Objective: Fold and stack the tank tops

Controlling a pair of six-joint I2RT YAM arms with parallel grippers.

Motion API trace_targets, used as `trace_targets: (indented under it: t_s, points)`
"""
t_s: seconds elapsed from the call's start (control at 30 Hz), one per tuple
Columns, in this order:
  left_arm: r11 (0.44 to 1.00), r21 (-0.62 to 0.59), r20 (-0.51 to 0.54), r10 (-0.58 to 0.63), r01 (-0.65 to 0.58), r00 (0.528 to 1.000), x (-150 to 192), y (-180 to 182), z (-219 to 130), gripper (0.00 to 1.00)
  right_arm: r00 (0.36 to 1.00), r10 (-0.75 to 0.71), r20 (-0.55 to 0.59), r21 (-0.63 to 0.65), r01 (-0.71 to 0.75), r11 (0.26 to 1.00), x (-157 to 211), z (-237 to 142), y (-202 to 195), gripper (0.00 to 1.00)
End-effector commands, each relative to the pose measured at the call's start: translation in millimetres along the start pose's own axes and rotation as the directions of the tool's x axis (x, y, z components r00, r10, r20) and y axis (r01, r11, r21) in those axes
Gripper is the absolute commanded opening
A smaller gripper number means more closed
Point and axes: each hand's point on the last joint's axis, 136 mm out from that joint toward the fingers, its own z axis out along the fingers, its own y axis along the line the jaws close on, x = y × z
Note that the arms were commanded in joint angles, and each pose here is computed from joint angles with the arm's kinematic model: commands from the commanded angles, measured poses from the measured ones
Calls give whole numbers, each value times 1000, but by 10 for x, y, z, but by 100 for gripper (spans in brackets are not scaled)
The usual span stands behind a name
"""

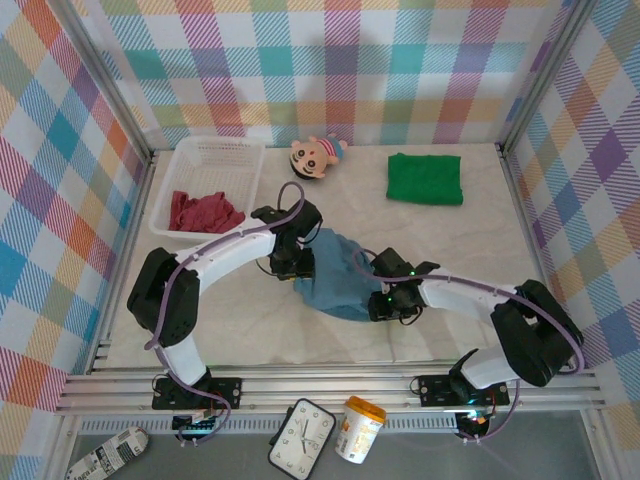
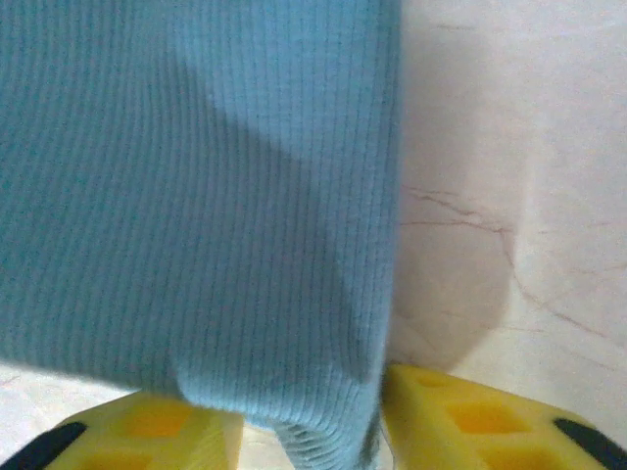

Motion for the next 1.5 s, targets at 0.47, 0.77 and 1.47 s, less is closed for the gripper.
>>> trace_targets:
  t_s: [0.47,0.77,1.47]
  points:
    - [997,69,69,-44,39,997,281,350,90,47,965,256,59,-207,-239,949,-102,-172,-162,0]
    - [994,94,24,-51,49,998,316,324,504,45,958,283,54,-218,-265,939,-103,-149,-213,0]
    - [995,-11,336,98,-100,937,-192,307,-1794,0,736,153,660,-332,103,938,-1237,-2433,-74,0]
